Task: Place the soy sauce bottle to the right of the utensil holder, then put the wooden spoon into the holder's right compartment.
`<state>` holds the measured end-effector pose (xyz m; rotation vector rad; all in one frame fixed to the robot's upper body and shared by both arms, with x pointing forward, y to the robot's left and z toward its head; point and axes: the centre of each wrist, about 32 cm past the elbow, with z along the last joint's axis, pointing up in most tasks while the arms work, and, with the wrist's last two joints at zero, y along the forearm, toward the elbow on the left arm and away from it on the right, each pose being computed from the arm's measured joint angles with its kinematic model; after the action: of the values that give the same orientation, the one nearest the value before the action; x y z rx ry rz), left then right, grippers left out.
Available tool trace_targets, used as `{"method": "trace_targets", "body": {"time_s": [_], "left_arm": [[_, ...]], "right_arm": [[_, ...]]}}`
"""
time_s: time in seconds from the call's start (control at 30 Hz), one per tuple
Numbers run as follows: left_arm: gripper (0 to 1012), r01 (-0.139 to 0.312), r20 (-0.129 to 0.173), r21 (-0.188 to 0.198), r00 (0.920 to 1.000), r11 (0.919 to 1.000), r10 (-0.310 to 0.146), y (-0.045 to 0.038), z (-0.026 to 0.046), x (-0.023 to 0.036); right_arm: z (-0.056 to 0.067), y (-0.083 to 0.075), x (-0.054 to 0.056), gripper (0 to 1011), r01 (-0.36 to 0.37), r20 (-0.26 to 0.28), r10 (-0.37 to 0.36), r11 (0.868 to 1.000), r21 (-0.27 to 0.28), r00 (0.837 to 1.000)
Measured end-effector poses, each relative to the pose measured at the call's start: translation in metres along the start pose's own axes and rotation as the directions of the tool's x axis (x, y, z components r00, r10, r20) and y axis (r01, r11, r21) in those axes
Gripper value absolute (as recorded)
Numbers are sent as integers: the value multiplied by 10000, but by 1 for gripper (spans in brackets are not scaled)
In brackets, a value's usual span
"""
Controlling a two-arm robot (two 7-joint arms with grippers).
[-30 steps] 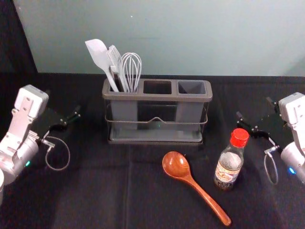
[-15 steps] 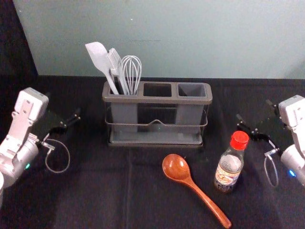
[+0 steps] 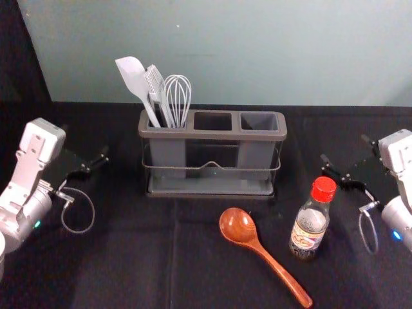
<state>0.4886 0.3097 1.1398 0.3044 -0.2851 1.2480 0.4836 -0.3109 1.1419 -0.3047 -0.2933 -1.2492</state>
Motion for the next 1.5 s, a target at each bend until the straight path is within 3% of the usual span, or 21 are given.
{"method": "trace_targets", "body": {"time_s": [0.5,0.83,1.2,1.5], "left_arm": [[1005,0,0,0,10000,10000,0,0,0,0],[1005,0,0,-1,10000,10000,0,0,0,0],[1005,0,0,0,10000,10000,0,0,0,0],[1005,0,0,0,10000,10000,0,0,0,0]], "right_arm": [[67,-459,91,1002,-28,56,27,9999,114,10000],[153,-789,233,1003,-951,-595,964,9952,251,9936],[248,-1076,327,1002,-2119,-859,2136,9769,293,9731],[281,-1238,324,1002,-3007,-1389,3079,9511,708,9412]]}}
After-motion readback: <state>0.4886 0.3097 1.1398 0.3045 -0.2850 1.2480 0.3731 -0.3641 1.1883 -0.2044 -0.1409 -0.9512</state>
